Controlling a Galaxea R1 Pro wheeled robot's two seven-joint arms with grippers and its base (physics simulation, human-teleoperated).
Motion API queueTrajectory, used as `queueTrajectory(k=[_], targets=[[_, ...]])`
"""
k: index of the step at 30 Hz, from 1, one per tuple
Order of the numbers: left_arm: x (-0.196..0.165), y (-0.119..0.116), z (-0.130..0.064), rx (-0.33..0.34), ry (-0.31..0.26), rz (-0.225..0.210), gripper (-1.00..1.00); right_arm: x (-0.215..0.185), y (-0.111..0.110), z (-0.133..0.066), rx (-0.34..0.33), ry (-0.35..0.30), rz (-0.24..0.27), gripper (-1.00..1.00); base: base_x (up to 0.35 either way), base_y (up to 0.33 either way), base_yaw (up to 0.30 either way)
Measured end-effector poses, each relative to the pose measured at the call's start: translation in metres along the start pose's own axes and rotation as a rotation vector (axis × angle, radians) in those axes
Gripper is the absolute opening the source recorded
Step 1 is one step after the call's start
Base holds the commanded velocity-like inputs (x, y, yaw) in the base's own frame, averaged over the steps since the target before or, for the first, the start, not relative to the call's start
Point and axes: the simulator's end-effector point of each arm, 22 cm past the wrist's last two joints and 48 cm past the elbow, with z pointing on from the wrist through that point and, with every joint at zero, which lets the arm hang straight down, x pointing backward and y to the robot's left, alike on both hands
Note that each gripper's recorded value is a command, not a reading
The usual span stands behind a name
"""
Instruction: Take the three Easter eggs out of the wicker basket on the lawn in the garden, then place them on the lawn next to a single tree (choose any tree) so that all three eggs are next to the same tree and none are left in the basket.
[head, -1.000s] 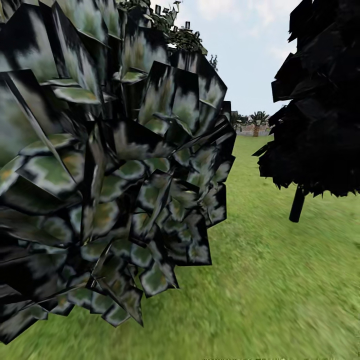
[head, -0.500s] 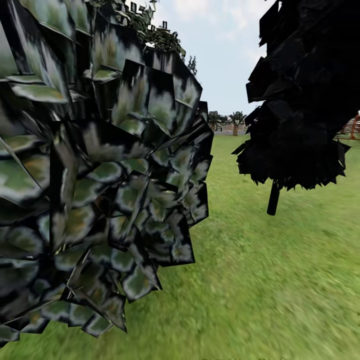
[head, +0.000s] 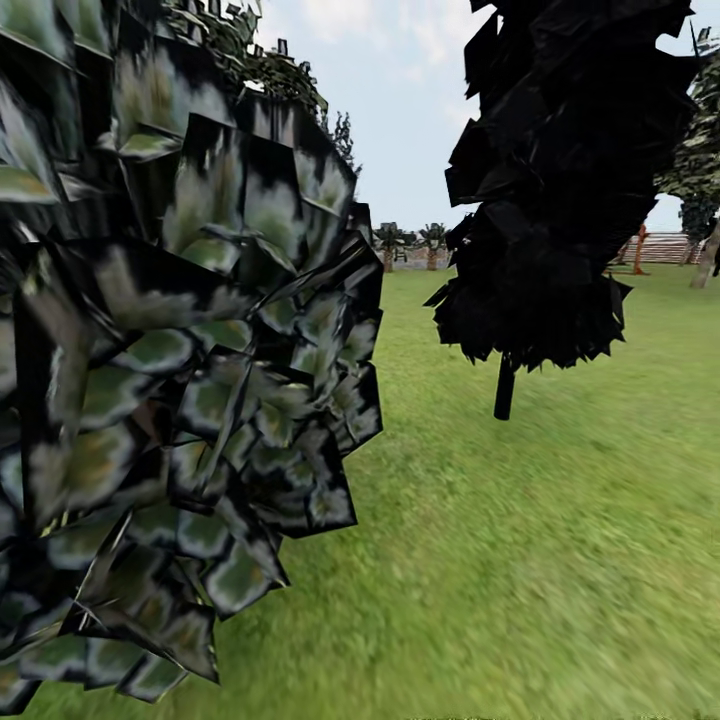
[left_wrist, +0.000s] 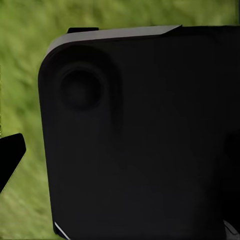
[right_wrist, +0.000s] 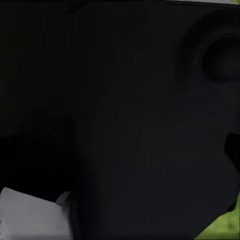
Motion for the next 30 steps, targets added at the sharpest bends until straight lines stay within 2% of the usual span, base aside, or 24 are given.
queueTrajectory(k=[11,30], targets=[[-0.0004,-0.0001,0.0,0.0,-0.001,0.001,1.0,0.0,0.0013,0.0,-0.002,0.0,0.0,1.0,0.0,-0.083,-0.249],[0.0003,-0.0001,0.0,0.0,0.001,0.001,1.0,-0.0001,0.001,0.0,-0.001,-0.001,0.0,1.0,0.051,-0.241,-0.249]])
